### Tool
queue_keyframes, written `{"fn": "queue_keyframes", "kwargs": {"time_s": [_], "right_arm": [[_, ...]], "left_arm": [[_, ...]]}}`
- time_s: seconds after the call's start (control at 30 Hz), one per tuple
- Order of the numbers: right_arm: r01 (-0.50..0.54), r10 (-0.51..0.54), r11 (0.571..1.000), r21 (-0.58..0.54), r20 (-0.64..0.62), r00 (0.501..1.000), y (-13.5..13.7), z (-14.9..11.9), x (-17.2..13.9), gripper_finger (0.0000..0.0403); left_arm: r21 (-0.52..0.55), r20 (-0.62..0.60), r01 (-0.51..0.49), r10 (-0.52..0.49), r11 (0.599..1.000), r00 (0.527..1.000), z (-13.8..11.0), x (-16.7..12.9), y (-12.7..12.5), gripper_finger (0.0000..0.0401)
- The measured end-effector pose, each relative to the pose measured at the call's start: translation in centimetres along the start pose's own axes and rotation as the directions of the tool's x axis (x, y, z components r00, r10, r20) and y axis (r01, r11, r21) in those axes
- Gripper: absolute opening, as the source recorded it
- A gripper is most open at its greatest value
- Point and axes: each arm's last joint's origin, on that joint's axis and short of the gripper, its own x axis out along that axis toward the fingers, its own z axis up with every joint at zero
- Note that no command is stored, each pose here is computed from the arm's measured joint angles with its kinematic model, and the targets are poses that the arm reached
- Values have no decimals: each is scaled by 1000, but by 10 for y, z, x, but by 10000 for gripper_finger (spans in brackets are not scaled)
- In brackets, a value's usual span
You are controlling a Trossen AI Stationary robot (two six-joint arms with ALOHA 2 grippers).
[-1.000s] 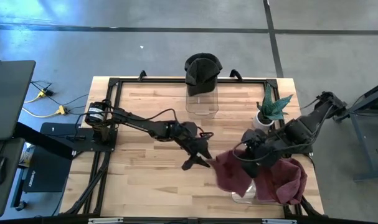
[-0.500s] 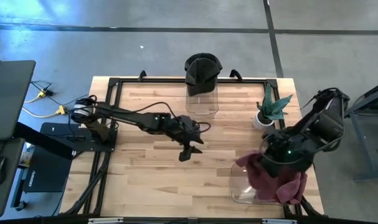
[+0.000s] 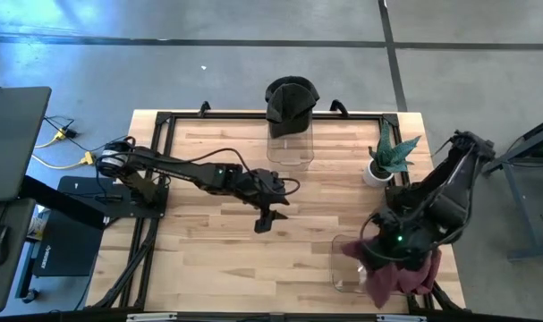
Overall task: Pick & Place hat
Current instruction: Put the red cap into the bottom transparent bin
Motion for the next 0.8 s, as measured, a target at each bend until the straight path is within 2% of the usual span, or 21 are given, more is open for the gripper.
{"fn": "queue_keyframes", "kwargs": {"time_s": [0.23, 0.37, 0.5, 0.63, 0.8], "right_arm": [[116, -113, 992, 46, -62, 992, -20, -2, 25, 1], [219, -208, 973, 73, -128, 970, -39, -4, 38, 2], [306, -292, 951, 51, -190, 937, -55, -5, 49, 13], [375, -365, 927, 7, -209, 907, -68, -4, 52, 43], [410, -400, 912, -13, -242, 884, -75, -1, 36, 108]], "left_arm": [[-8, -1, -1, 1, 1000, 1000, 0, 0, 0, 206], [-19, -2, 2, -2, 1000, 1000, 0, 0, 0, 206], [-34, -2, 2, -2, 999, 1000, 0, 0, 0, 206], [-34, 0, 2, -2, 999, 1000, 0, 0, 0, 206], [-34, 0, 3, -3, 999, 1000, 0, 0, 0, 206]]}}
